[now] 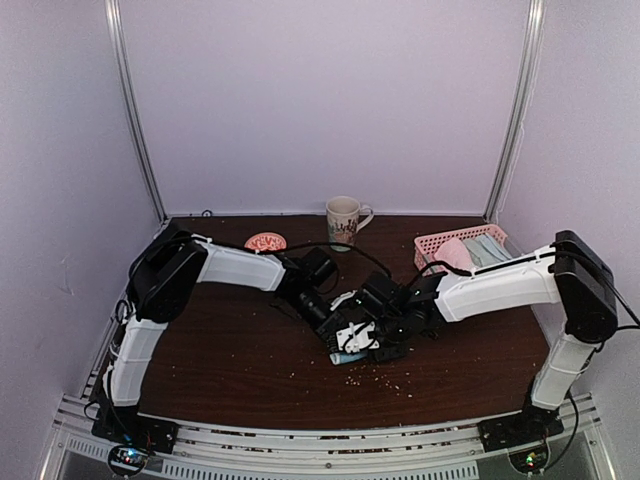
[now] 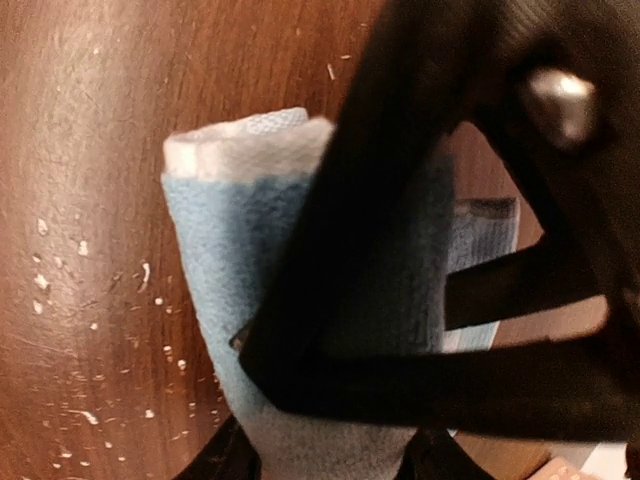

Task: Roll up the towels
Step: Roll the towel at the center of the board.

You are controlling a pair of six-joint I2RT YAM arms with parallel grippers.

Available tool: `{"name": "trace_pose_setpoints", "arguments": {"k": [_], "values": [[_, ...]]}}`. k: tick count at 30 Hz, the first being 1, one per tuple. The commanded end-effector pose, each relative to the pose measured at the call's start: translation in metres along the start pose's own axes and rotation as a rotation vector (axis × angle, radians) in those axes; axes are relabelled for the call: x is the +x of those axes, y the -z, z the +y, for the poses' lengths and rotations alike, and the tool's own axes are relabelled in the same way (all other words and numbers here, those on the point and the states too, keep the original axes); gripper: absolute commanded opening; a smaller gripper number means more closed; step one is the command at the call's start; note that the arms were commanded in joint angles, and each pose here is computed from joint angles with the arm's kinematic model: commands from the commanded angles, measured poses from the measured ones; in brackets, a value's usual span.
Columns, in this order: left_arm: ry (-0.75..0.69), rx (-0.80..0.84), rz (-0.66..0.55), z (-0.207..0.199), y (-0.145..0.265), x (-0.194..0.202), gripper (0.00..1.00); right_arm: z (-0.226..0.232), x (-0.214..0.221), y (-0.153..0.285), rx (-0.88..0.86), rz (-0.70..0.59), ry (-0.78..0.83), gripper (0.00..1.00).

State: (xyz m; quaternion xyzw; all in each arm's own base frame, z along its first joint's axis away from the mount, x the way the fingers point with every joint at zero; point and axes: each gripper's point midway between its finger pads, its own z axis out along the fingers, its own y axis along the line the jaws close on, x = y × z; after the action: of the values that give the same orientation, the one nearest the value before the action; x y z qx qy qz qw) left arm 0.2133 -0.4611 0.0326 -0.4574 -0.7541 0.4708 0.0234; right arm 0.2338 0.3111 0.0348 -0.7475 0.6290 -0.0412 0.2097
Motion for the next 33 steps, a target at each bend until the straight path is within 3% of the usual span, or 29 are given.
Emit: {"name": "trace_pose_setpoints", "arguments": {"k": [1,6,12,17,19,21,24,28,33], "values": [[0.081,-0.148,0.015,0.029,0.014,0.017,0.28,0.031,0.019,-0.026,-0.116,0.079,0.032,0.31],[0.008,-0.237,-0.165,0.018,0.064,-0.010,0.39,0.058,0.025,-0.028,-0.251,0.086,0.051,0.21],[-0.091,-0.349,-0.321,-0.005,0.107,-0.013,0.40,0.077,0.024,-0.022,-0.462,0.078,0.031,0.17],[-0.353,-0.404,-0.686,-0.076,0.161,-0.013,0.44,0.075,0.024,-0.019,-0.640,0.094,-0.042,0.17],[-0.482,-0.517,-0.755,-0.099,0.170,-0.008,0.49,0.070,0.022,-0.020,-0.684,0.080,-0.078,0.17],[-0.612,-0.644,-0.714,-0.115,0.156,-0.002,0.51,0.067,0.021,-0.023,-0.738,0.084,-0.113,0.17],[-0.726,-0.783,-0.541,-0.111,0.125,0.005,0.50,0.061,0.020,-0.027,-0.818,0.085,-0.163,0.18],[-0.836,-0.805,-0.307,-0.100,0.075,0.013,0.44,0.054,0.019,-0.032,-0.854,0.083,-0.182,0.18],[-0.909,-0.892,-0.176,-0.081,0.047,0.005,0.46,0.052,0.018,-0.035,-0.856,0.082,-0.192,0.18]]}}
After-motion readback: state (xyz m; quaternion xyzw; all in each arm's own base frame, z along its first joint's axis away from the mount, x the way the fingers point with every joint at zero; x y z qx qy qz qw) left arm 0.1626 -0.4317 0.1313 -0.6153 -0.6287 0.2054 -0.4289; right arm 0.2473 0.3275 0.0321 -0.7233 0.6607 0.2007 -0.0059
